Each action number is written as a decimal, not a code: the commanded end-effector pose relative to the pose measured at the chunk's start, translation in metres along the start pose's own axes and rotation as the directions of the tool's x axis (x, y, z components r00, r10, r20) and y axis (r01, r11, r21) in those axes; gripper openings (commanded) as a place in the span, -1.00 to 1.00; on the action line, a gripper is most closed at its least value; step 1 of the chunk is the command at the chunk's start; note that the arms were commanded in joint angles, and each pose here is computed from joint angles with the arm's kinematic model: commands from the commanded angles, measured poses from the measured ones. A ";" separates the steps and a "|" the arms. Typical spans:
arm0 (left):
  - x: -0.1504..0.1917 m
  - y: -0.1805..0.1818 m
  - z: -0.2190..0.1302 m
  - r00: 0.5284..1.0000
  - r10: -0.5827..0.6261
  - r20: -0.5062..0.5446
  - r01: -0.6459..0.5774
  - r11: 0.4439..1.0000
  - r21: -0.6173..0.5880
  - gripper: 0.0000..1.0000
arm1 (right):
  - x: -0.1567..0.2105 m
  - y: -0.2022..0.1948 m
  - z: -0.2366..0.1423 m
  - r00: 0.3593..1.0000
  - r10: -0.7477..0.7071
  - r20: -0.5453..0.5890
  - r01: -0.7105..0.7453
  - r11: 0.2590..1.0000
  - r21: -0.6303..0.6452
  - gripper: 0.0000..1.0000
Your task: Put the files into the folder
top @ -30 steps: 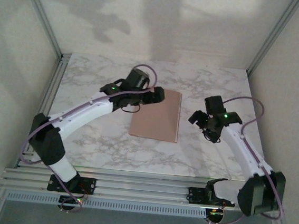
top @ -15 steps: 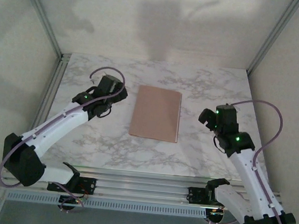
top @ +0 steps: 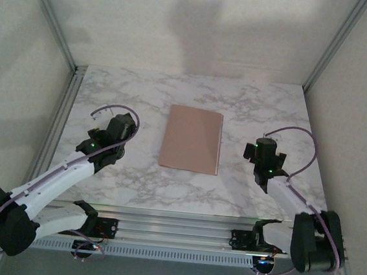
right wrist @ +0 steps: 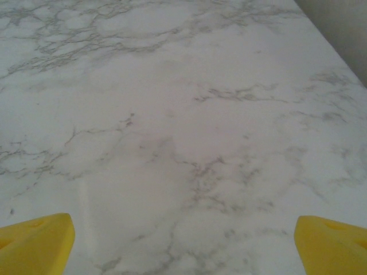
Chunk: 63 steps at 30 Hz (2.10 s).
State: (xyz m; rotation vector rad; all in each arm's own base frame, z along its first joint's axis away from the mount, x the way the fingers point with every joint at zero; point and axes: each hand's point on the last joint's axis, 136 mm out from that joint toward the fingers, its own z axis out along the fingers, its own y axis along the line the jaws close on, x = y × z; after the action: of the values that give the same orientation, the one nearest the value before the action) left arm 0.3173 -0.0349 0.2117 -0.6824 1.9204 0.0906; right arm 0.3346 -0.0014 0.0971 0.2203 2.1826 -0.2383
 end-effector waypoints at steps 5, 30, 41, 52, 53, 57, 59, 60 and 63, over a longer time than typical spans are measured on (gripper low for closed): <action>-0.009 0.021 -0.005 0.996 0.003 0.084 0.000 0.999 -0.034 0.99 | -0.033 0.017 0.026 0.987 -0.010 0.162 0.027 0.994 -0.105 0.98; -0.010 0.054 0.017 0.979 -0.022 0.204 0.032 0.998 -0.045 0.99 | -0.021 0.025 0.050 0.974 0.009 0.226 0.036 0.981 -0.191 0.98; -0.030 0.094 0.087 0.956 -0.056 0.290 0.073 0.996 -0.047 0.99 | -0.021 0.025 0.050 0.974 0.008 0.225 0.036 0.981 -0.192 0.98; -0.001 0.090 0.118 0.960 0.070 0.272 -0.086 0.995 0.046 0.99 | -0.021 0.025 0.050 0.974 0.009 0.225 0.036 0.980 -0.193 0.98; -0.001 0.090 0.118 0.960 0.073 0.272 -0.090 0.995 0.049 0.99 | -0.021 0.026 0.050 0.974 0.008 0.225 0.037 0.980 -0.195 0.98; -0.002 0.085 0.126 0.962 0.088 0.257 -0.108 0.992 0.065 0.99 | -0.021 0.025 0.050 0.974 0.008 0.225 0.036 0.980 -0.193 0.98; 0.000 0.078 0.131 0.966 0.104 0.238 -0.129 0.988 0.088 0.99 | -0.021 0.025 0.050 0.974 0.009 0.225 0.036 0.980 -0.194 0.98; 0.000 0.077 0.130 0.965 0.097 0.243 -0.124 0.987 0.098 0.99 | -0.021 0.025 0.050 0.974 0.009 0.225 0.035 0.980 -0.193 0.98; 0.001 0.077 0.127 0.959 0.075 0.273 -0.110 0.987 0.114 0.99 | -0.022 0.025 0.050 0.974 0.009 0.226 0.036 0.980 -0.193 0.98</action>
State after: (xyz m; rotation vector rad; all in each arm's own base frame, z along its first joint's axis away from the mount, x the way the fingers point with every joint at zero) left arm 0.3769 0.0780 0.1213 -0.5065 1.7421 0.1444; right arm 0.3879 0.0097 0.0757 0.0699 2.0001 -0.0503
